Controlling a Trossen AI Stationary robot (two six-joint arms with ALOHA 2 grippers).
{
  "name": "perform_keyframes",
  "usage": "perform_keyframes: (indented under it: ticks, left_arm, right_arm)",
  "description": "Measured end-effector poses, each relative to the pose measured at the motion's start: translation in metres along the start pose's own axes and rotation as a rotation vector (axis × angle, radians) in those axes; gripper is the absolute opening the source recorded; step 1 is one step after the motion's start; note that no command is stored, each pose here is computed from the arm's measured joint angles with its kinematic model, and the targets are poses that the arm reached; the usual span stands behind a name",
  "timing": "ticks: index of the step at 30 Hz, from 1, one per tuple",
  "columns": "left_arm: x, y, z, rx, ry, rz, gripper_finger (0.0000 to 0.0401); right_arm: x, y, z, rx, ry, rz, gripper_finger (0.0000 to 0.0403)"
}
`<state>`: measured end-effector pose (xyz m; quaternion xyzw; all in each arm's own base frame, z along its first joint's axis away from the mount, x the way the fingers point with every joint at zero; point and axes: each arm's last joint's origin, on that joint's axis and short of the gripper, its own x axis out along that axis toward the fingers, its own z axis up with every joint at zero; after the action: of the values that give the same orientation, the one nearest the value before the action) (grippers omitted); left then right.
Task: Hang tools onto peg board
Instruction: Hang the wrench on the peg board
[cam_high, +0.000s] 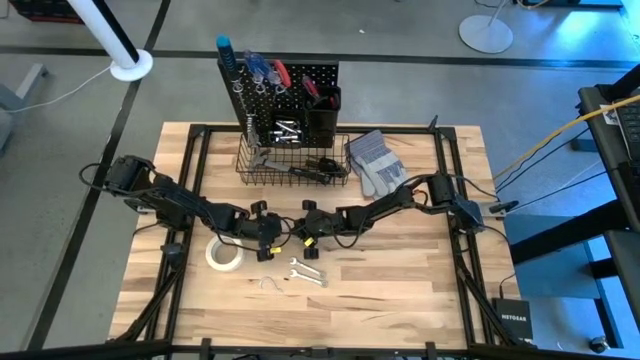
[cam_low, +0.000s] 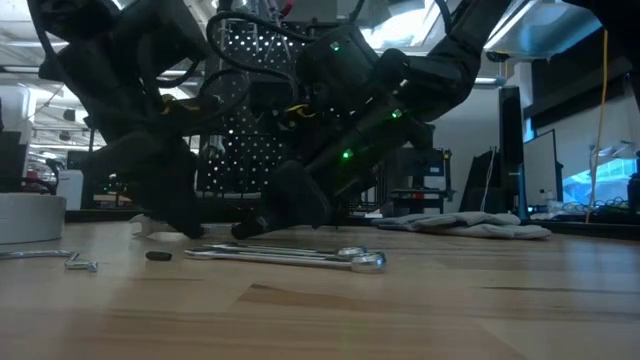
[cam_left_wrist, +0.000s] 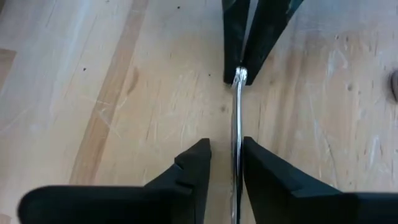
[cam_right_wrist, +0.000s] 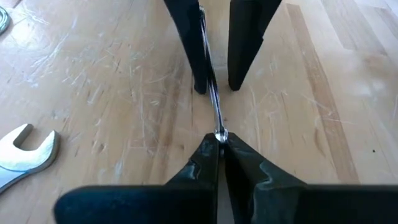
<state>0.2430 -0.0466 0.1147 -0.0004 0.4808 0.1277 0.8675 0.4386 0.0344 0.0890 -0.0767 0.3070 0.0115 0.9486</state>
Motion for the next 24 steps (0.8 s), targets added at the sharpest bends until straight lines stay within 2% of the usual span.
perform_keyframes:
  ticks: [2,6,13,17,20,24]
  left_arm:
    - [0.000,0.000,0.000,0.002,-0.005,-0.002,0.0074]
    - [0.000,0.000,0.001,0.045,-0.004,-0.005,0.0017]
    - [-0.007,0.001,0.003,0.058,0.025,0.009,0.0008]
    - [-0.034,0.005,0.011,0.069,0.098,0.032,0.0008]
    - [-0.069,0.013,0.026,0.081,0.137,0.044,0.0006]
    - [-0.122,0.032,0.046,0.064,0.180,0.074,0.0006]
  right_arm:
    - [0.000,0.000,0.000,0.000,0.000,0.000,0.0013]
    - [0.000,0.000,0.000,0.018,-0.001,-0.001,0.0030]
    - [-0.012,-0.001,0.006,0.016,0.060,0.022,0.0081]
    - [-0.045,-0.006,0.028,0.014,0.110,0.044,0.0087]
    - [-0.075,-0.009,0.047,0.034,0.115,0.083,0.0086]
    - [-0.104,-0.002,0.058,0.055,0.159,0.131,0.0085]
